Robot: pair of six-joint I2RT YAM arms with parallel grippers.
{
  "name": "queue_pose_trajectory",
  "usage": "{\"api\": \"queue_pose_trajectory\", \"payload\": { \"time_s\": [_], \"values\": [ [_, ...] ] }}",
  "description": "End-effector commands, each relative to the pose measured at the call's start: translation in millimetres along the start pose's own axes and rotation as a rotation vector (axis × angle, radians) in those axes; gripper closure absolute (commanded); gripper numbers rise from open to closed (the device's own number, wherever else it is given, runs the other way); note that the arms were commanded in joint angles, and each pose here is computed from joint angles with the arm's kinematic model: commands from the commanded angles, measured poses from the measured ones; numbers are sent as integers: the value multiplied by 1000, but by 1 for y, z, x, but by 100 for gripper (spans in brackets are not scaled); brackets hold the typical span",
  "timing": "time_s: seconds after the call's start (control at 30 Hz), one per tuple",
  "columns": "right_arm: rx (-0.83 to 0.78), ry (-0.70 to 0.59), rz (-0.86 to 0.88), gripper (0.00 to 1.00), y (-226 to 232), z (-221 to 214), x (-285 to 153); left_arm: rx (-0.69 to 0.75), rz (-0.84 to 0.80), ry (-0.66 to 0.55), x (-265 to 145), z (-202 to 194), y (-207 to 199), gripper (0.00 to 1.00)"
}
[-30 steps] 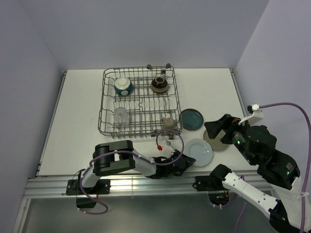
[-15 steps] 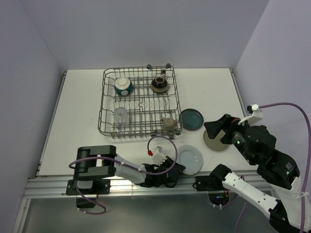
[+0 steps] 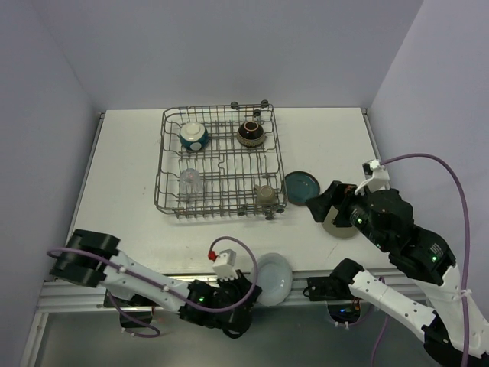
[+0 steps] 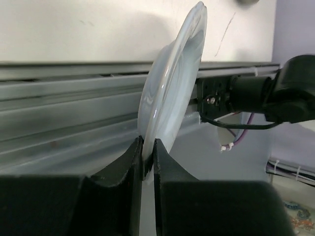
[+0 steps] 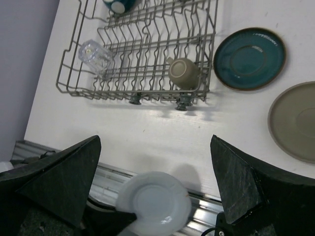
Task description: Load the mixed dishes into the dish rack
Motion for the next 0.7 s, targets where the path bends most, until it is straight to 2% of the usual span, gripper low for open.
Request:
{"api": "queue_pose_trajectory", "payload": {
  "time_s": [0.0,0.13,0.17,0.2,0.23,0.27,0.37,0.57,0.63,0.67],
  "values": [
    [-12,51,79,0,14,-10,10,-16,-14,-206,-27,57,7,100],
    [-28,125,144,0,20,-31,21,-70,-77,-283,-60,92,3,100],
    [-34,156,202,0,29,-36,20,-106,-104,-289,-72,104,-1,100],
    [-51,184,243,0,34,-42,21,-80,-97,-308,-78,112,4,100],
    [-60,221,272,0,35,-52,25,-134,-139,-314,-90,123,-2,100],
    [-65,257,373,0,50,-58,21,-141,-153,-319,-95,129,-3,100],
    [-66,293,508,0,67,-68,21,-178,-213,-324,-111,148,-7,100],
    [-50,375,683,0,90,-83,22,-281,-347,-308,-128,169,-11,100],
    [-33,432,716,1,93,-93,25,-269,-364,-304,-125,167,-4,100],
    [-31,423,751,1,99,-91,26,-328,-399,-297,-132,174,-8,100]
  ]
}}
Point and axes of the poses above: each gripper's point midway between its finger pads, its own x axis out along the fingers, its own y axis along the line the jaws close on, z = x × y, the point moved 2 cm from there along -x, back along the fingers, and after that the axes turned 5 degrees about x, right-handed, at the moved point
